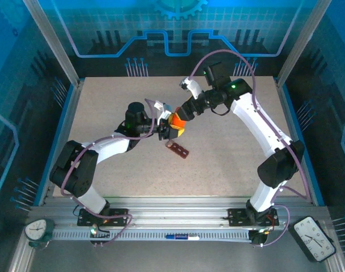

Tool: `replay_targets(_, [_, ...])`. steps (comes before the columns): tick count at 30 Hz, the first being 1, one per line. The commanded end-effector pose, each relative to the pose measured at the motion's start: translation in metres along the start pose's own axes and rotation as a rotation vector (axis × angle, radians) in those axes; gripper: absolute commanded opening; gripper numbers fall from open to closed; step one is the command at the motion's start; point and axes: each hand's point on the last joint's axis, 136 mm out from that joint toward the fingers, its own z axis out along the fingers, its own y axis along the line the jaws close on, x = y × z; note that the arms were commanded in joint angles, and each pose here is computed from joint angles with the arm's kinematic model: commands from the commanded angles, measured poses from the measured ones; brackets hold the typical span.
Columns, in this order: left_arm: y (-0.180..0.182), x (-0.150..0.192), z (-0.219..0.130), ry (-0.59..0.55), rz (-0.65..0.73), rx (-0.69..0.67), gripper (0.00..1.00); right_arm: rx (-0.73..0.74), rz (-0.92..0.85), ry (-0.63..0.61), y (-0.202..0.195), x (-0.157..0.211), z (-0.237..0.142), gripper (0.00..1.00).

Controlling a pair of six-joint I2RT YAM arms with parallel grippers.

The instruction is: Sort the pills into containers

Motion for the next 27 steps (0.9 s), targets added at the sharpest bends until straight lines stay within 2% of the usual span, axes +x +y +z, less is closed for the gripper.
replay_targets(1, [-0.002,-0.013,0.000,-0.019,0.031,0.034,0.00,-0.012,-0.007,0.025,0.004,0.005,0.003,0.70])
replay_targets(5, [-0.002,-0.015,0.000,-0.023,0.032,0.033,0.00,-0.021,0.015,0.043,0.005,0.010,0.006,0.53])
replay_targets(9, [0.000,-0.019,0.000,-0.030,0.039,0.015,0.00,-0.004,0.063,0.054,0.002,0.016,0.011,0.48])
replay_targets(13, [0.006,-0.026,-0.001,-0.045,0.062,-0.042,0.00,0.046,0.192,0.041,-0.005,0.020,0.017,0.46])
replay_targets(18, [0.014,-0.033,-0.003,-0.056,0.123,-0.144,0.00,0.192,0.373,0.042,-0.018,0.031,0.028,0.45])
replay_targets(23, [0.015,-0.034,-0.001,-0.035,0.200,-0.224,0.00,0.222,0.460,0.022,-0.021,0.038,0.041,0.45])
replay_targets(27, [0.015,-0.032,-0.001,-0.030,0.206,-0.238,0.00,0.201,0.486,0.007,-0.024,0.034,0.042,0.46])
